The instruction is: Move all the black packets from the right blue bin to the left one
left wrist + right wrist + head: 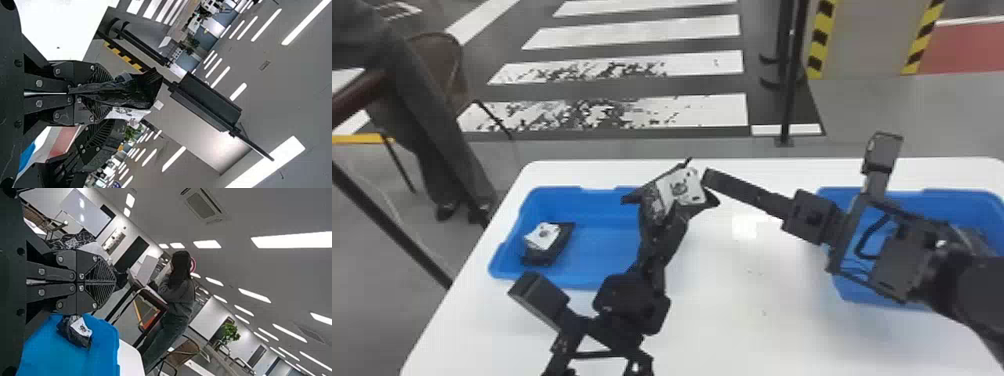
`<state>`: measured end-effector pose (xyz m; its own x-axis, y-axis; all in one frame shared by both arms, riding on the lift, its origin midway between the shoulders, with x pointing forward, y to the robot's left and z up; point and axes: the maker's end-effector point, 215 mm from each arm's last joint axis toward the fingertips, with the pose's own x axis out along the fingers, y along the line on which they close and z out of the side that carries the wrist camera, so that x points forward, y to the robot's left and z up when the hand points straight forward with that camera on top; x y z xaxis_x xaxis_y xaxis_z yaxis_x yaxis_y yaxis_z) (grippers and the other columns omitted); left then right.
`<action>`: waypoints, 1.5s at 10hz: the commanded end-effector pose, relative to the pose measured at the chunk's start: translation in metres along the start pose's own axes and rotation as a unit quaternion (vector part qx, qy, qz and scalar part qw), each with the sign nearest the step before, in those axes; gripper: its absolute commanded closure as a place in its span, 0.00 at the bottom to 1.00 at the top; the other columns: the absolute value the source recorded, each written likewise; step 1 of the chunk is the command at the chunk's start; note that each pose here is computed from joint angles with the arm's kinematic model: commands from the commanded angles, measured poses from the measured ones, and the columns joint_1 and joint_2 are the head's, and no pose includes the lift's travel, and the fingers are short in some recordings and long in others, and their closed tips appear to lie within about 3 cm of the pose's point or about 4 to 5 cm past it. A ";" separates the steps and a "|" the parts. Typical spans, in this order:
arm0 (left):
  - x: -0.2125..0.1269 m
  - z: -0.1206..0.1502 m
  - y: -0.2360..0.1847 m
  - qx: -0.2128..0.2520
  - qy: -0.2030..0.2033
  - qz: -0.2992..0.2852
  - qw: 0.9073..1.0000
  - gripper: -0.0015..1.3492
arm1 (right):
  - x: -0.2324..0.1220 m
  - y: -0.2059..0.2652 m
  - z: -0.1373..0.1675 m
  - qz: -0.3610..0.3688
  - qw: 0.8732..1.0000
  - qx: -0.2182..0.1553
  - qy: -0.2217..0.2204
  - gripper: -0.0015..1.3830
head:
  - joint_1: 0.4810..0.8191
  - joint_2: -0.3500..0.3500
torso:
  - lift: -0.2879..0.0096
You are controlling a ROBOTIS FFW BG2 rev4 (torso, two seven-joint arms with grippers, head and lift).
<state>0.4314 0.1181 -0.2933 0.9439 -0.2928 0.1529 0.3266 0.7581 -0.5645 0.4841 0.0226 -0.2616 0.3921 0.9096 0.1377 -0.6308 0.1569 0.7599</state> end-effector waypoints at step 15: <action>-0.003 0.107 0.083 0.318 -0.056 0.106 0.940 0.04 | -0.153 -0.094 0.076 -0.247 0.947 -0.205 -0.026 0.10 | 0.63 0.76 | 0.50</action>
<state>0.4677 0.2542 -0.2708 0.9843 -0.0406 0.1718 0.0407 0.9992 0.0032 0.5331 -0.1387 -0.3001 0.7055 0.7034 -0.0869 -0.5915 0.6519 0.4746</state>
